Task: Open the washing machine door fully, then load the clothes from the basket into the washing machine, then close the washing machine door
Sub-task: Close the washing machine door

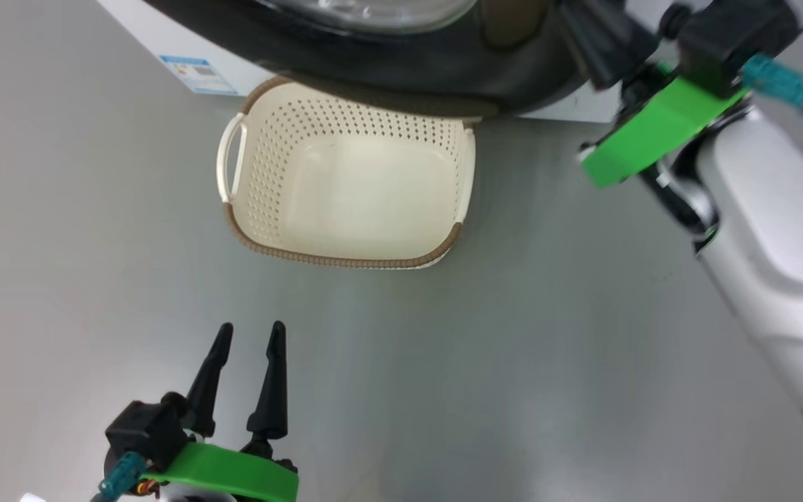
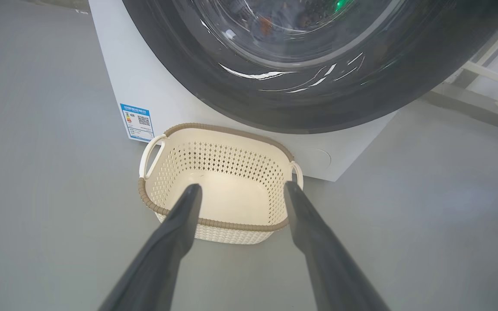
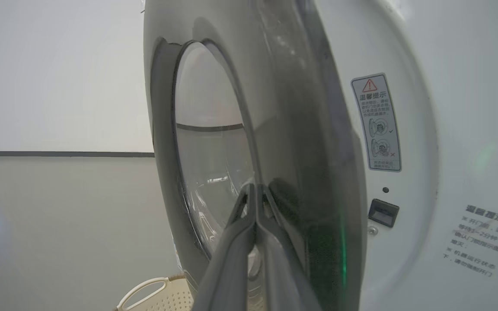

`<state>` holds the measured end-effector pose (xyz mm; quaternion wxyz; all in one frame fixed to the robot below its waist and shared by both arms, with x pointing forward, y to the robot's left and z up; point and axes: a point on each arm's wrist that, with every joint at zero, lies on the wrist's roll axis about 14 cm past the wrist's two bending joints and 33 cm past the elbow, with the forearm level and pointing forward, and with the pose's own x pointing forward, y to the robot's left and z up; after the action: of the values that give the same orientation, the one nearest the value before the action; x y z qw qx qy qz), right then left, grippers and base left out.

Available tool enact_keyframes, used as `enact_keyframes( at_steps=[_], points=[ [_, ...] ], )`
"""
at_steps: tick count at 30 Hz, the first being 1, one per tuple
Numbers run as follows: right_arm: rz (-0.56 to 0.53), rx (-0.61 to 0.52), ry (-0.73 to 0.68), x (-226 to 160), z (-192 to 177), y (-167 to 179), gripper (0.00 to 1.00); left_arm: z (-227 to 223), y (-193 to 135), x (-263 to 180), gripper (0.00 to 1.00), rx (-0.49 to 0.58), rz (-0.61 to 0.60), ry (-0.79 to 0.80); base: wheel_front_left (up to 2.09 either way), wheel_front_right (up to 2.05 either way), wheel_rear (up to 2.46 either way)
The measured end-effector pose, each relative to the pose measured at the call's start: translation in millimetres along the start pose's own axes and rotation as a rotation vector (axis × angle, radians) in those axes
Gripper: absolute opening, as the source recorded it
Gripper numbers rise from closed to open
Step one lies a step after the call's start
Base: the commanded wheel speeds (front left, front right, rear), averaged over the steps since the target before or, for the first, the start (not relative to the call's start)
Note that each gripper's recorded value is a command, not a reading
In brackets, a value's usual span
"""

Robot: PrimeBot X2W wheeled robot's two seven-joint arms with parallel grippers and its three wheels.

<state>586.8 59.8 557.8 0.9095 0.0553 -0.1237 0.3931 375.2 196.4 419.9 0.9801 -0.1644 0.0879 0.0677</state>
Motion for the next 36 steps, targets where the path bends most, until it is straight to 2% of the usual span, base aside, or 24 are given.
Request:
enact_keyframes(
  at_steps=[11,19,26,31,32,33,34,36],
  points=[
    [-0.035,-0.064,-0.04,35,6,-41,0.0,-3,13,-5,1.0,-0.018,0.06,0.014,0.0,0.0,0.0],
    [-0.109,-0.113,-0.04,51,8,-78,0.0,-5,22,-14,1.0,-0.017,0.103,0.025,0.0,0.0,0.0],
    [-0.095,-0.136,-0.031,52,6,-75,0.0,-7,20,-11,1.0,-0.026,0.102,0.028,0.0,0.0,0.0],
    [-0.099,-0.136,-0.068,41,30,-69,0.0,-2,14,-4,1.0,-0.036,0.072,0.008,0.0,0.0,0.0],
    [-0.097,-0.119,-0.071,37,31,-65,0.2,-1,13,-2,1.0,-0.036,0.066,0.003,0.0,0.0,0.0],
    [-0.091,-0.102,-0.07,32,31,-59,0.45,2,13,0,1.0,-0.032,0.061,-0.006,0.0,0.0,0.0],
    [-0.078,-0.096,-0.058,27,29,-52,0.99,5,14,1,1.0,-0.03,0.059,-0.016,0.0,0.0,0.0],
    [-0.064,-0.082,-0.045,16,27,-39,1.0,8,15,2,1.0,-0.028,0.06,-0.024,0.0,0.0,0.0]
  ],
)
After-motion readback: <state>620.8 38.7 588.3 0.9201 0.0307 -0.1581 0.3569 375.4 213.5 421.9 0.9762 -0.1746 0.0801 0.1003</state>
